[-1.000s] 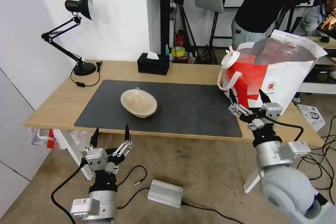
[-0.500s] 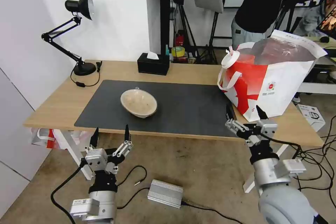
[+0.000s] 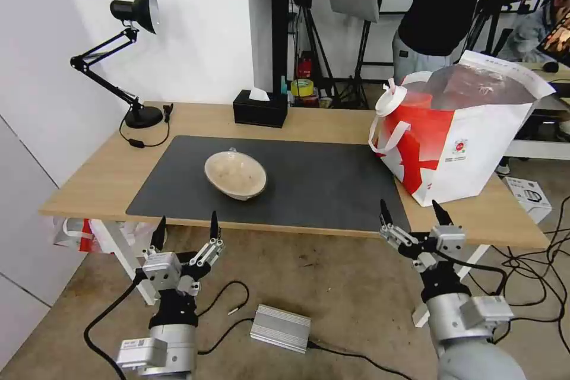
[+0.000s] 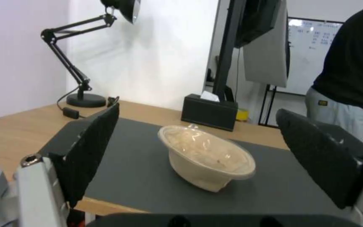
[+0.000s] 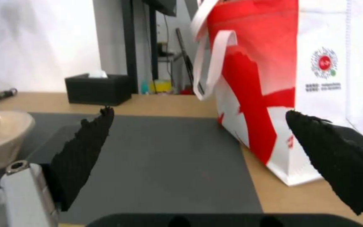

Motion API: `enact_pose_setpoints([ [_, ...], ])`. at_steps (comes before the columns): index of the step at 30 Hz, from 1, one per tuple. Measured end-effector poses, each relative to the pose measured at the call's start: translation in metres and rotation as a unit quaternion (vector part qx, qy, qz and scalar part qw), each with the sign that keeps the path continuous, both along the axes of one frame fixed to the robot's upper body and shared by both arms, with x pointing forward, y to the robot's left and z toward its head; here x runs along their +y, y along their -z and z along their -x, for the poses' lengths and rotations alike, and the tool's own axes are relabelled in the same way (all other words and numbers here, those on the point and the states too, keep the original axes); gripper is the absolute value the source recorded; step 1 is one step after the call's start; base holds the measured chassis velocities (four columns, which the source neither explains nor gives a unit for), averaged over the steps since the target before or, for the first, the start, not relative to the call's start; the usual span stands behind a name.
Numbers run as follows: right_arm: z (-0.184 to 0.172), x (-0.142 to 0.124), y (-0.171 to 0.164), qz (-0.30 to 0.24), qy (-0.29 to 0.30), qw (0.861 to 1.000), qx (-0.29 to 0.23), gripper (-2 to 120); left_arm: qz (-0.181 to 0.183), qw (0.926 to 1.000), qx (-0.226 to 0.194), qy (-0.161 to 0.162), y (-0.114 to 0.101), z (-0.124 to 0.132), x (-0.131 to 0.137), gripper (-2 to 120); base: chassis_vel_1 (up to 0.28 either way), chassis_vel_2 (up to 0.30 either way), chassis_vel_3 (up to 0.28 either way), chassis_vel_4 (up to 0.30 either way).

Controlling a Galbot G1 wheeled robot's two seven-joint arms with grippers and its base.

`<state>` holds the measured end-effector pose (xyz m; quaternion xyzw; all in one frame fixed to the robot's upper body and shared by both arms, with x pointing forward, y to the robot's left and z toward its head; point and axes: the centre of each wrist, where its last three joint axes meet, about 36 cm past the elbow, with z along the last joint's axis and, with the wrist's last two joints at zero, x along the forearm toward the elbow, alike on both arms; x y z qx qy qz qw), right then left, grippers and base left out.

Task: Pick up the trash from the table and place it into the takeout bag.

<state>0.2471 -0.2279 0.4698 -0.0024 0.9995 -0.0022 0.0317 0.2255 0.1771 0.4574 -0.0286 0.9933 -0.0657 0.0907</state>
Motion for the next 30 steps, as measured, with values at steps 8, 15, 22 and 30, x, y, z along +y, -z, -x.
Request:
enact_pose_setpoints([
  [8,0.014,0.007,0.004,0.007,0.016,0.999,0.030,100,0.003,1.0000,0.001,-0.001,0.000,0.000,0.000,100,0.000,0.000,0.000,0.000],
  [15,0.018,0.010,0.006,0.010,0.019,0.999,0.035,100,0.005,0.9999,0.008,-0.008,-0.001,0.000,0.000,100,0.000,0.000,0.000,0.000],
  [22,0.024,0.013,0.006,0.011,0.028,0.999,0.041,100,0.005,0.9999,0.011,-0.009,-0.002,0.001,0.000,100,0.000,0.000,0.000,0.000],
  [30,0.029,0.016,0.009,0.008,0.036,0.998,0.049,100,0.006,0.9999,0.011,-0.009,-0.002,0.001,-0.001,100,0.000,0.000,0.000,0.000],
])
